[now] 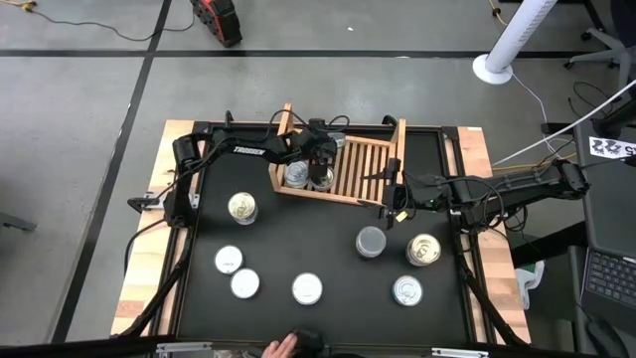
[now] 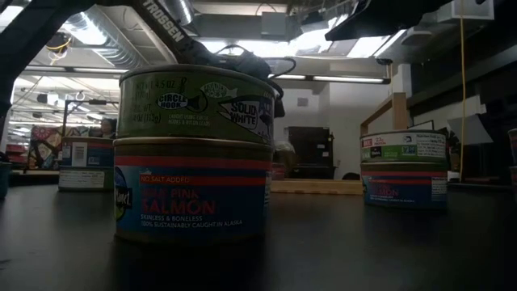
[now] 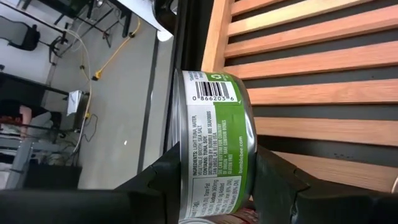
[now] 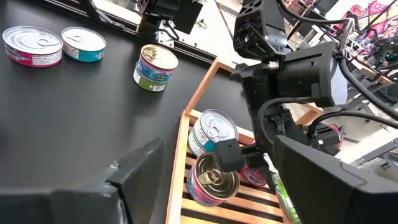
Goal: Stack canned seafood by type on shelf
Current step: Put the green tuna can on the shelf
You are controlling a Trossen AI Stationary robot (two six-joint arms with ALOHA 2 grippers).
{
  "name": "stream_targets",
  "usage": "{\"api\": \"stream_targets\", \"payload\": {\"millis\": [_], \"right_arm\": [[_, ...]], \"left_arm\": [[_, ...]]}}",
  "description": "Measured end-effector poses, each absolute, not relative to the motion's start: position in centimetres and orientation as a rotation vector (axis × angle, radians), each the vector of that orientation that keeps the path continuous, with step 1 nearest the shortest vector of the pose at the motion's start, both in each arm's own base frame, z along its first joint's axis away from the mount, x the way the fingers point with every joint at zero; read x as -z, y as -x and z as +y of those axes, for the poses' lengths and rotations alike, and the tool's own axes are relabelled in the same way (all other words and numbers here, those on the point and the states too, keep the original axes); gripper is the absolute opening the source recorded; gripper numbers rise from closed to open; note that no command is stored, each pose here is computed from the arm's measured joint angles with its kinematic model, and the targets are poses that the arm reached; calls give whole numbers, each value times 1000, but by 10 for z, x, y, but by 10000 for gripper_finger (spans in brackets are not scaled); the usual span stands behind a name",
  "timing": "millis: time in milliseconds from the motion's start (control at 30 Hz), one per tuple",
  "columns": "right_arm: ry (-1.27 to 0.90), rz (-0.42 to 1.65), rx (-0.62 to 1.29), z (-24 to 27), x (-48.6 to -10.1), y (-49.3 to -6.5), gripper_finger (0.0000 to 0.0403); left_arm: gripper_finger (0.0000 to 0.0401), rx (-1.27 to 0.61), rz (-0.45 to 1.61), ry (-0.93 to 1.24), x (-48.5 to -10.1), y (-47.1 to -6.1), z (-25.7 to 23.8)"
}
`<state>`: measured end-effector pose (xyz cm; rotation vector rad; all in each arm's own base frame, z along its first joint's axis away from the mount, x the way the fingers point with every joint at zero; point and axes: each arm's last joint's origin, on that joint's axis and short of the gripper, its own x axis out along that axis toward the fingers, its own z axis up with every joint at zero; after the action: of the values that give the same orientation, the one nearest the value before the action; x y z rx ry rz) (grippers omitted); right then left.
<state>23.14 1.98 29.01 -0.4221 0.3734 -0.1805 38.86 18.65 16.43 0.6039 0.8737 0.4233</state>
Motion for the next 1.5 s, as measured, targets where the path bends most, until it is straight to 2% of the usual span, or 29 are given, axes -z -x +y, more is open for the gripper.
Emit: {"api": "stream_targets", "payload": {"millis": [367,833,1033,1500], "right_arm": [[422,373,180,20,-290,-231,296],[422,373,180,20,-290,-231,296],[422,373,180,20,-290,-231,296],[428,396,176,20,-288,-231,296]], "left_arm": [[148,-374,851,-589,-164,-389,186],[211,-355,849,-607,-164,-389,186],[205,-270,827,-635,-164,-391,182],[198,-247,812,-610,-163,-397,168]]}}
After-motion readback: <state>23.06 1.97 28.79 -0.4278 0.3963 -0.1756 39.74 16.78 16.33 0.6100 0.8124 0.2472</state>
